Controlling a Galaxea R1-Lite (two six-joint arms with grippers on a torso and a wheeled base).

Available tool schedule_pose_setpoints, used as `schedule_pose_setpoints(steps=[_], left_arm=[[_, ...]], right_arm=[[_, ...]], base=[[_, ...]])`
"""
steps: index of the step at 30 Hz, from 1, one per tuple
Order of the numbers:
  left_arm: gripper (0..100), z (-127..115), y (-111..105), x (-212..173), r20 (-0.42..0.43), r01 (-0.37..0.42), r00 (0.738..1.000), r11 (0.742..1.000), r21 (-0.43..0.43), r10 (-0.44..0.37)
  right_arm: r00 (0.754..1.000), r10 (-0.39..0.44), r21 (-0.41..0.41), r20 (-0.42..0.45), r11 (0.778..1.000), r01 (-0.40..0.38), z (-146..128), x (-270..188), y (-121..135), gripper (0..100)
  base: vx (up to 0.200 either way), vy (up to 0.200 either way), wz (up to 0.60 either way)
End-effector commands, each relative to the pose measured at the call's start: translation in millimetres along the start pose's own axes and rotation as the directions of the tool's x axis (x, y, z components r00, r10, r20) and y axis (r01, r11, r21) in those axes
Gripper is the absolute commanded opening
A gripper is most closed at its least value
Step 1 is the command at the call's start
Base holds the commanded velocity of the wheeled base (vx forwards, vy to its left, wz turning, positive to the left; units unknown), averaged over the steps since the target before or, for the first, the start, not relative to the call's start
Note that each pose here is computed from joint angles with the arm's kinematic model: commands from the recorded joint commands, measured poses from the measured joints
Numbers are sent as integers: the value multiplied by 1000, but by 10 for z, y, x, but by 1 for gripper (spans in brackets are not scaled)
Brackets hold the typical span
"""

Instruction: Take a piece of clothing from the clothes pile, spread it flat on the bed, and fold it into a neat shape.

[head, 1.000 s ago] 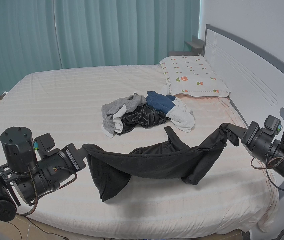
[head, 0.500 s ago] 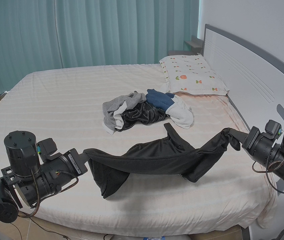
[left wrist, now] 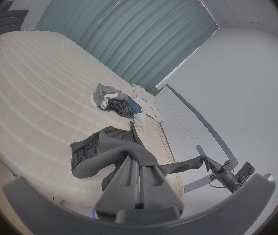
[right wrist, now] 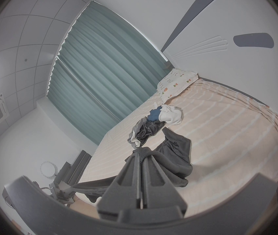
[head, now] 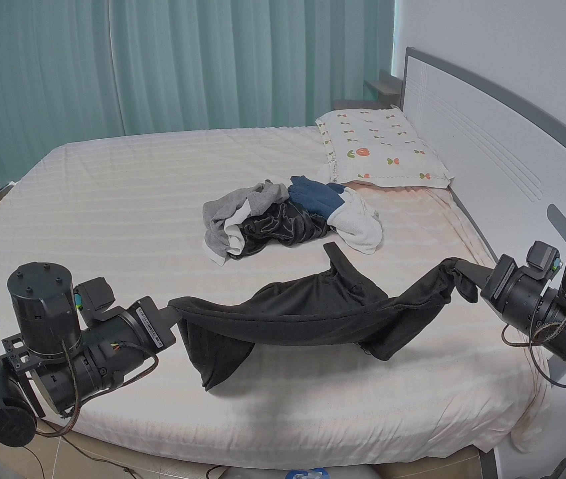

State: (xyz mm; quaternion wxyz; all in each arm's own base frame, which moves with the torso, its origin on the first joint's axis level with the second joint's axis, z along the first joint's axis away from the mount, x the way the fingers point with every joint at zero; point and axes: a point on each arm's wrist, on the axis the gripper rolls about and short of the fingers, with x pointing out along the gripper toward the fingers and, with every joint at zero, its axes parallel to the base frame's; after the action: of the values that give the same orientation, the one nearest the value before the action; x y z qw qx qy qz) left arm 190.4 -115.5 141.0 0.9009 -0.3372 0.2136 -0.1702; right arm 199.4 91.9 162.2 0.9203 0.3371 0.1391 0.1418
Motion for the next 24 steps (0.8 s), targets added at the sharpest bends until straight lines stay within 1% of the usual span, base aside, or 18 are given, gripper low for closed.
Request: schedule_pose_setpoints(steps=[1,10,24], left_arm=[[0,4,-6,-7,1,5,1000,1000,1,-5],[0,17,-46,-69,12,24,1000,1000,9,-24],[0,8,-46,-83,15,19,1000,1000,10,-19]], right_arm=[[1000,0,0,-2,1000,0,-4,3,0,0],[1000,-3,0,-3,1000,3,-9,5,-5,0],[1000,1,0,2,1000,-1,1,9,5,0]], base=[[0,200,0],[0,200,0],[0,200,0]])
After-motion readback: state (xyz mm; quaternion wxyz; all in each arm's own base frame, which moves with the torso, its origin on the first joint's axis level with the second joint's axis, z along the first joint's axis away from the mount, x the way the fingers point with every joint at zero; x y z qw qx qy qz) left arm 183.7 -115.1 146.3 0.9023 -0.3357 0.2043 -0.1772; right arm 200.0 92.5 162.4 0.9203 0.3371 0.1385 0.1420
